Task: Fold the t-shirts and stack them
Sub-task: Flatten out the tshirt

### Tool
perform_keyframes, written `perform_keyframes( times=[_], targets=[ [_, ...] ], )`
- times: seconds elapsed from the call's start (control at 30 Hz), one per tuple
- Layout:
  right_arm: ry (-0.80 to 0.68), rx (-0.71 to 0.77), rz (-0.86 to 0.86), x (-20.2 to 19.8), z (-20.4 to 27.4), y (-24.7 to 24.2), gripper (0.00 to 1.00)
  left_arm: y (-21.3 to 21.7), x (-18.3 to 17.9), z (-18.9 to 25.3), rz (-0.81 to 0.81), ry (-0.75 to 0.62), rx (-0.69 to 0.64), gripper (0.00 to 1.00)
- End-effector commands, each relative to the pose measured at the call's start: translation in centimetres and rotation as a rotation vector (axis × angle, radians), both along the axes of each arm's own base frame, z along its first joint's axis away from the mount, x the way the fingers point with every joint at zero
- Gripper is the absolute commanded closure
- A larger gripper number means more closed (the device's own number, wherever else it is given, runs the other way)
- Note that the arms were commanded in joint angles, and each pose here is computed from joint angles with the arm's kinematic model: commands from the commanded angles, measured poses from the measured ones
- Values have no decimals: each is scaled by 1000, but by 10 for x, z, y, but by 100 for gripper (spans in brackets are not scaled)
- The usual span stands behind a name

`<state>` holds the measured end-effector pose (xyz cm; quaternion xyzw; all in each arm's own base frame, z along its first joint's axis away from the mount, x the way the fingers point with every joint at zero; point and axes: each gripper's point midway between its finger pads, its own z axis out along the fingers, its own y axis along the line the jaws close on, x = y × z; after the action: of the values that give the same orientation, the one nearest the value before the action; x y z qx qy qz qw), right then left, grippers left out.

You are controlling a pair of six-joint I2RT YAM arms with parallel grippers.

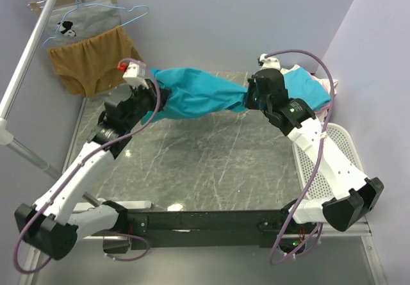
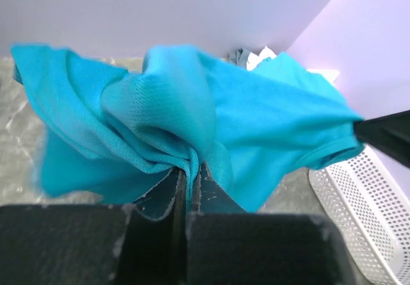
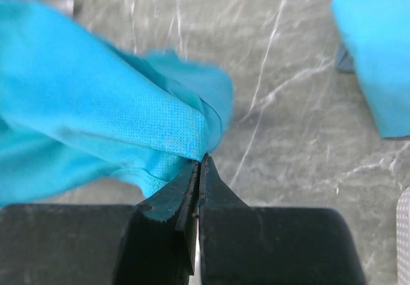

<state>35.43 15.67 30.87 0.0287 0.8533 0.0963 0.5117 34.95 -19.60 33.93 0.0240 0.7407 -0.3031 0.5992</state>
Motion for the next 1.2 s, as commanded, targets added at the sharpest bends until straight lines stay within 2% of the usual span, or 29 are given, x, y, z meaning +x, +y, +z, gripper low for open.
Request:
perform_keyframes(
  times=[0.0, 0.03, 0.07, 0.1, 0.13, 0.17, 0.2, 0.23, 0.27, 0.3, 0.37, 0.4, 0.47, 0.5, 0.57, 0.6, 0.63, 0.7, 0.73, 0.8, 0.87, 0.9, 0.93, 1.17],
  targets=[
    [218, -80, 193, -43, -80, 14, 100, 7, -28, -101, 19, 278, 59, 99],
    [248, -43, 268, -60, -93, 30, 100, 8, -45, -143, 2, 366, 72, 99],
    [300, -37, 299, -74, -114, 36, 100, 1, -58, -149, -11, 380, 25, 99],
    [405, -56, 317, -98, -158, 34, 100, 5, -76, -189, -10, 464, 42, 96],
    [450, -15, 349, -113, -172, 42, 100, 1, -90, -199, -17, 504, 10, 92],
    [490, -24, 373, -132, -188, 48, 96, 2, -101, -212, -20, 544, 12, 91],
    [561, -47, 363, -153, -217, 40, 73, 7, -116, -235, -14, 604, 27, 86],
    [575, -12, 345, -164, -222, 41, 61, 6, -125, -237, -9, 625, 4, 73],
    [586, -9, 335, -172, -228, 40, 46, 11, -129, -241, 14, 636, 6, 54],
    [606, -11, 309, -181, -238, 32, 41, 16, -134, -245, 31, 657, 20, 39],
    [538, 7, 206, -173, -231, 19, 36, 26, -128, -234, 79, 604, 26, 28],
    [514, 8, 153, -169, -229, 10, 32, 27, -122, -223, 94, 567, 25, 14],
    [454, 28, 45, -158, -219, -5, 30, 32, -110, -211, 124, 514, 63, 11],
    [442, 49, -10, -152, -218, -13, 29, 31, -99, -194, 137, 470, 62, 6],
    [435, 121, -82, -149, -215, -20, 30, 29, -85, -195, 148, 469, 125, 2],
    [439, 138, -117, -150, -221, -25, 30, 24, -74, -181, 146, 442, 124, 1],
    [426, 195, -166, -146, -220, -29, 30, 18, -65, -190, 137, 460, 162, 0],
    [450, 223, -201, -150, -235, -37, 30, -1, -50, -182, 74, 444, 158, 1],
    [446, 252, -242, -147, -238, -42, 30, -7, -43, -200, 55, 481, 196, 1],
    [456, 252, -277, -148, -252, -51, 30, -24, -26, -195, 0, 463, 184, 2],
    [434, 266, -303, -141, -254, -56, 30, -31, -14, -215, -22, 506, 215, 3],
    [432, 260, -313, -140, -257, -59, 30, -36, -2, -207, -31, 485, 206, 4],
    [411, 251, -317, -135, -256, -61, 30, -33, 6, -219, -32, 512, 216, 3],
    [358, 214, -343, -107, -253, -72, 29, -17, 45, -222, -17, 532, 184, 2]
  ],
)
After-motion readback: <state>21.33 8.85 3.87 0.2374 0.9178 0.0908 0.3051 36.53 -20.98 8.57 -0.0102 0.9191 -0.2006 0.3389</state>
